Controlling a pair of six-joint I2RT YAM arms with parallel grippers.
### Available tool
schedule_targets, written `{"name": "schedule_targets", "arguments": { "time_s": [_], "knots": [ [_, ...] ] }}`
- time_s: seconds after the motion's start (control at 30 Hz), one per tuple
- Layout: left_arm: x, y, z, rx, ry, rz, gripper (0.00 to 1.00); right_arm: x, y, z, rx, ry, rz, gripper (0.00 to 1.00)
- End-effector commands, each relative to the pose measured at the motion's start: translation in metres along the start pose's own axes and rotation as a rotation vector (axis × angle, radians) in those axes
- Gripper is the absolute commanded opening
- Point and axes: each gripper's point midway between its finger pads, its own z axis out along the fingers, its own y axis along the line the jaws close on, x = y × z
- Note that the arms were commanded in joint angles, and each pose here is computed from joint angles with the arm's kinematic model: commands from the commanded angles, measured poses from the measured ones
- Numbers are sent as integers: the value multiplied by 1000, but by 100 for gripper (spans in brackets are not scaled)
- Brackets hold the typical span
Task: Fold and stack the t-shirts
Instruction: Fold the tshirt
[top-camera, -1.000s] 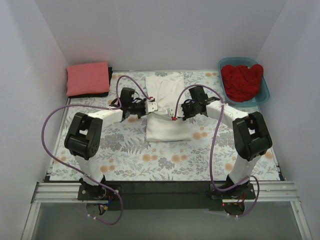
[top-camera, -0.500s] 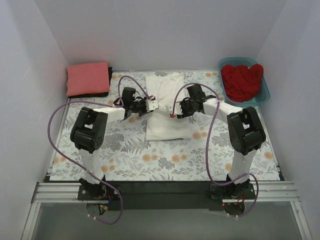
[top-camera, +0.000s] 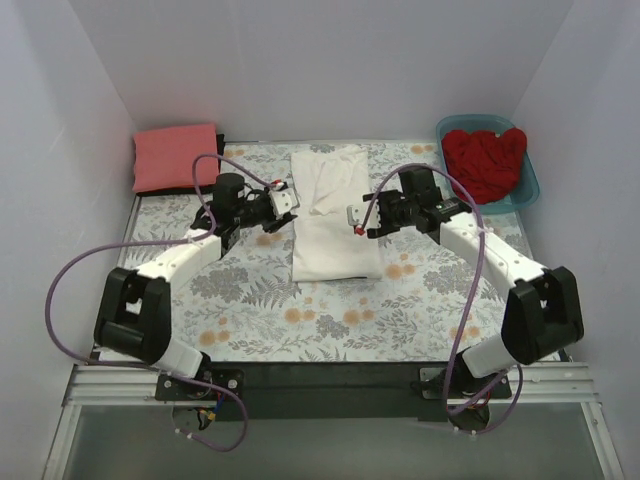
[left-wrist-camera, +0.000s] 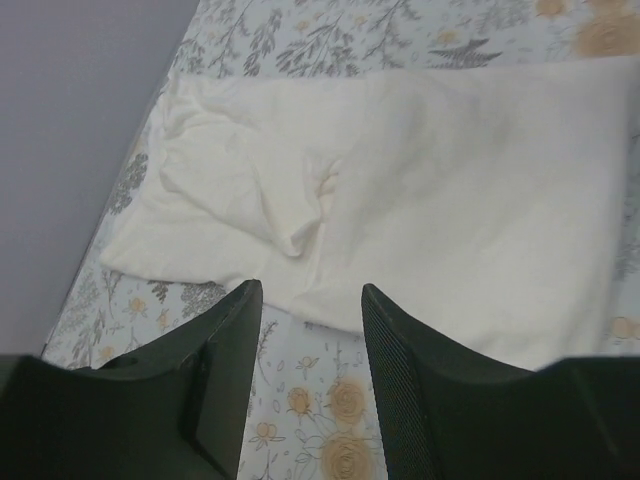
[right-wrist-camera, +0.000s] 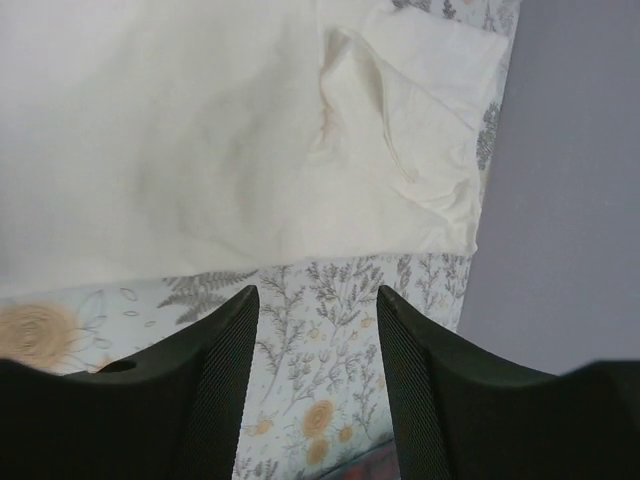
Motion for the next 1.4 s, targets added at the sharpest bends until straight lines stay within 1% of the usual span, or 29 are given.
{"name": "schedule_targets", "arguments": {
  "time_s": [0.0,0.07,0.13,0.17,0.23,0.3,0.4,0.47,0.83,0.87,0.97,1.03,1.07,1.1,1.13,1.17,1.2,1.27,1.3,1.33,1.37],
  "knots": [
    [-12,-54,-16,126,-10,-114,43,-21,69,-1,-164,-54,93,56],
    [-6,-87,-23,176,14,-121,43,-29,87,-2,-195,-61,98,54],
    [2,-107,-25,197,36,-87,43,-27,110,0,-240,-53,116,54],
    [11,-130,-26,236,51,-78,43,-27,117,1,-254,-53,120,52],
    [12,-137,-24,224,41,-23,43,-25,136,6,-295,-48,128,52],
    [27,-155,-22,249,74,-8,43,-20,148,11,-317,-34,126,50],
    [42,-161,-17,251,103,1,43,-8,163,17,-326,-5,117,50],
    [45,-161,-16,246,104,9,43,-3,169,20,-332,11,118,50],
    [63,-168,-9,273,127,40,43,10,184,30,-368,37,123,47],
    [64,-169,-9,278,129,44,43,11,187,31,-375,42,126,44],
    [71,-171,-10,286,147,61,44,15,189,34,-378,51,134,41],
    [74,-171,-10,289,158,71,44,16,188,35,-373,55,138,37],
    [78,-174,-9,297,166,68,43,18,189,36,-376,61,143,33],
    [80,-173,-8,299,170,72,40,20,189,36,-376,66,149,32],
    [81,-173,-8,299,174,72,39,19,187,37,-374,63,148,31],
    [85,-175,-7,306,184,70,37,21,188,37,-377,67,150,25],
    [86,-173,-6,304,186,73,32,21,189,38,-381,68,152,24],
    [90,-172,-4,305,195,65,26,22,185,38,-374,72,150,20],
    [90,-169,-3,303,196,65,17,22,186,38,-375,71,152,18],
    [91,-168,-2,306,199,68,11,22,184,38,-371,70,150,16],
    [90,-168,-2,308,198,69,7,22,182,38,-366,74,148,7]
  ]
}}
